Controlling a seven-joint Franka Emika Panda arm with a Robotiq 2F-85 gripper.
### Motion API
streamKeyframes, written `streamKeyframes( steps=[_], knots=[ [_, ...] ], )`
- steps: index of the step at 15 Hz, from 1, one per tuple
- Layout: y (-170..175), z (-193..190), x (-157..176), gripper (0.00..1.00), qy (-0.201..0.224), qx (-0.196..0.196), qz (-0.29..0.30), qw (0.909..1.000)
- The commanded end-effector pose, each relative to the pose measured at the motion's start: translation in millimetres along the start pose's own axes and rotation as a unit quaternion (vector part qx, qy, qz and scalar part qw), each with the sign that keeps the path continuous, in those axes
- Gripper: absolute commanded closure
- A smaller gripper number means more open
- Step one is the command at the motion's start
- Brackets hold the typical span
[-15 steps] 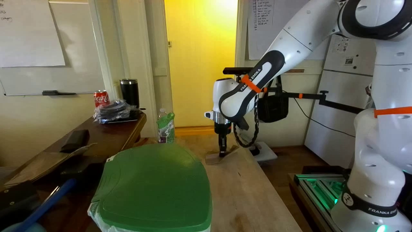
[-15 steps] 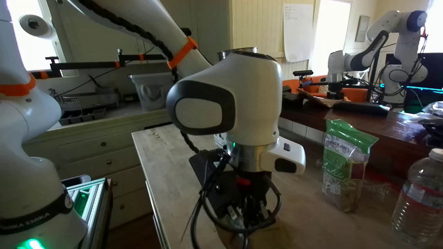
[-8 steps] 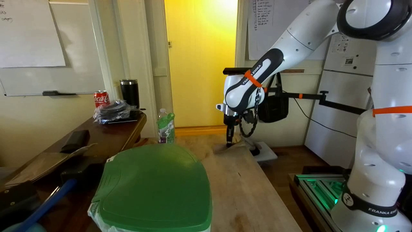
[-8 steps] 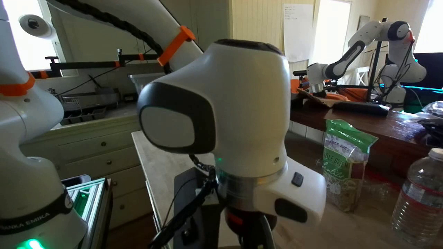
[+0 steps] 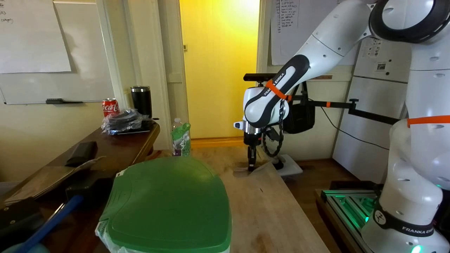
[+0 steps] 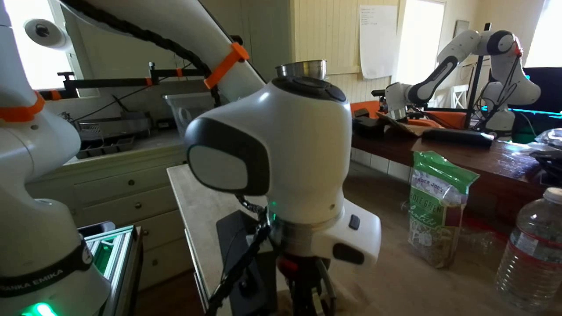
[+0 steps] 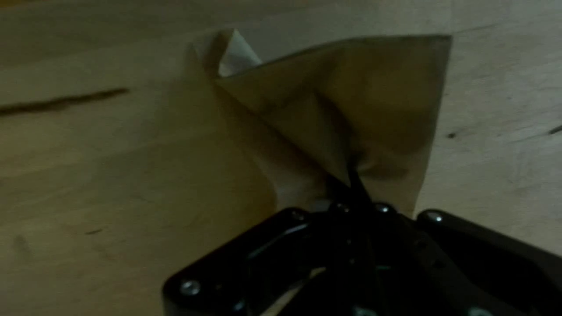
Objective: Use the brown napkin to wipe the counter.
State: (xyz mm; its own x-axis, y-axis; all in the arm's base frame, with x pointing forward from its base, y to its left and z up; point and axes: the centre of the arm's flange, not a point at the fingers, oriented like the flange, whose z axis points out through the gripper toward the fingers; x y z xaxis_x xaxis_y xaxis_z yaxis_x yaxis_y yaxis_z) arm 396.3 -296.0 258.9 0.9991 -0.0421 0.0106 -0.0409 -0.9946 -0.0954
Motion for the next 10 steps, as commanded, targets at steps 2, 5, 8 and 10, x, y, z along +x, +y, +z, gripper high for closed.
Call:
streamKeyframes(
  steps=[2, 5, 8, 10],
  knots=[
    [-68.1, 27.1, 15.8, 1.00, -0.041, 0.034, -0.081, 0.9953],
    [-104.6, 38.3, 31.7, 1.00, -0.064, 0.041, -0.123, 0.9895],
    [-144.5, 45.7, 40.9, 1.00, -0.094, 0.036, -0.170, 0.9803],
    [-168.9, 50.9, 48.7, 1.00, -0.114, 0.024, -0.205, 0.9719]
  ],
)
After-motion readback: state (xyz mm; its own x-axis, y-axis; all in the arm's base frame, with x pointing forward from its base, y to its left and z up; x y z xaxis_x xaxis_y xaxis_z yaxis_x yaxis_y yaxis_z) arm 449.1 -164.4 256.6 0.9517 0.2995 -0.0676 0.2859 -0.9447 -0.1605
